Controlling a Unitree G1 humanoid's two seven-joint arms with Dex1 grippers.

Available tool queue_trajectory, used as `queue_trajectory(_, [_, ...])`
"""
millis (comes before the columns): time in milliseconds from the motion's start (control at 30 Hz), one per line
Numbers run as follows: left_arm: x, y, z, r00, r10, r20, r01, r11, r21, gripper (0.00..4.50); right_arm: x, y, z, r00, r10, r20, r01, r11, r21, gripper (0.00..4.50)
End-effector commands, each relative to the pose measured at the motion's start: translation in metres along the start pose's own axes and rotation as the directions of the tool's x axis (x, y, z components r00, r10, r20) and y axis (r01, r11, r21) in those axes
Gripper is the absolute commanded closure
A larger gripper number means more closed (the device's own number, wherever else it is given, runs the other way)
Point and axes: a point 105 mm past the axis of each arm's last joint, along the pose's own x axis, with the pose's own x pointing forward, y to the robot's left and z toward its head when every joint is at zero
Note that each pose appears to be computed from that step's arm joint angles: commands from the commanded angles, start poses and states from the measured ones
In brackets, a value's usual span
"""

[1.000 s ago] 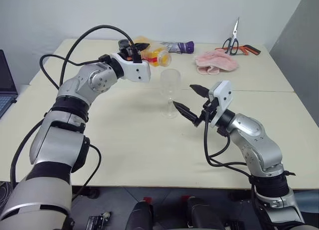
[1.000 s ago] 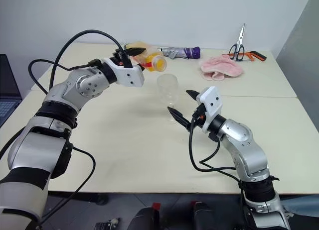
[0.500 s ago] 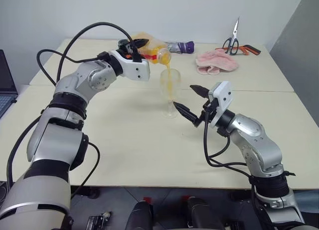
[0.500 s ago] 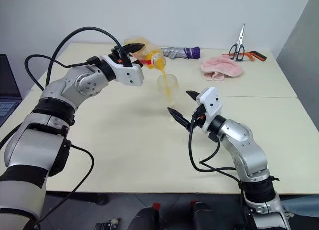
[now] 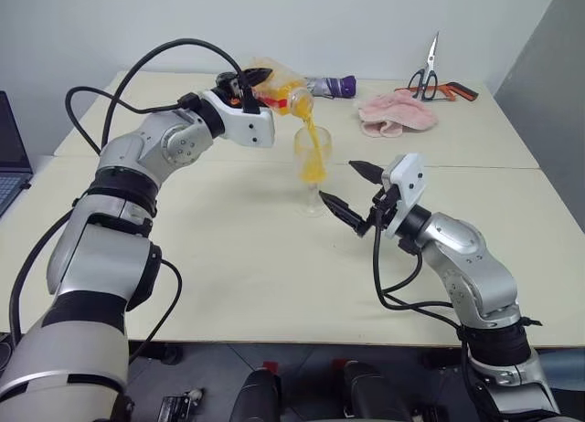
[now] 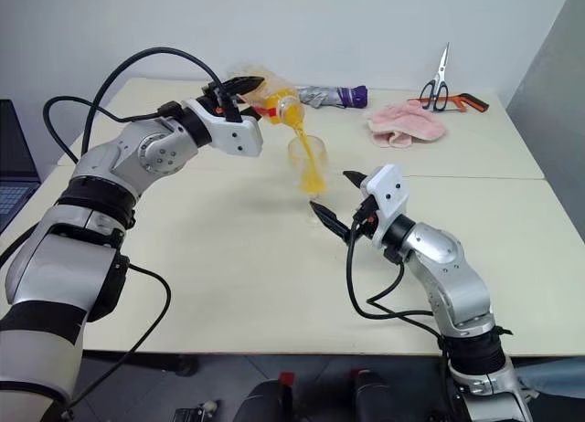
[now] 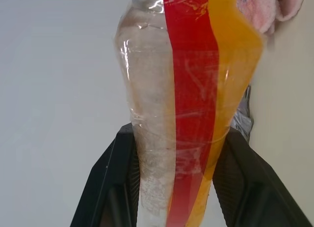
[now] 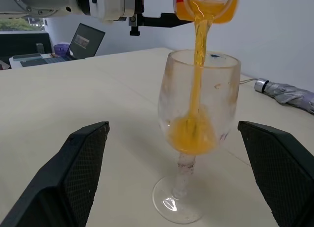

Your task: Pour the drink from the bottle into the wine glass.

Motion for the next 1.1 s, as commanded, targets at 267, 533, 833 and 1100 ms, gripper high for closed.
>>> queue_trajectory(267, [0.0015, 0.0302, -0.0005, 0.997, 0.079, 0.008, -0.08, 0.996, 0.047, 2.83, -0.0063, -0.001, 0.0166, 0.994, -0.018, 0.107, 0.019, 1.0, -0.008, 0.0])
queue_trajectory(533, [0.0016, 0.0309, -0.0003, 0.996, 0.086, 0.012, -0.087, 0.995, 0.058, 2.83, -0.0081, 0.0009, 0.0201, 0.993, -0.001, 0.119, 0.001, 1.0, 0.0, 0.0])
queue_trajectory(833, [0.0021, 0.0311, -0.0006, 0.996, 0.086, 0.009, -0.087, 0.994, 0.069, 2.83, -0.0087, 0.0002, 0.0181, 0.994, -0.007, 0.112, 0.007, 1.0, -0.002, 0.0])
queue_trajectory(1100, [0.0016, 0.0316, -0.0011, 0.996, 0.089, 0.009, -0.089, 0.993, 0.076, 2.83, -0.0091, 0.0009, 0.0171, 0.994, -0.004, 0.109, 0.004, 1.0, 0.0, 0.0])
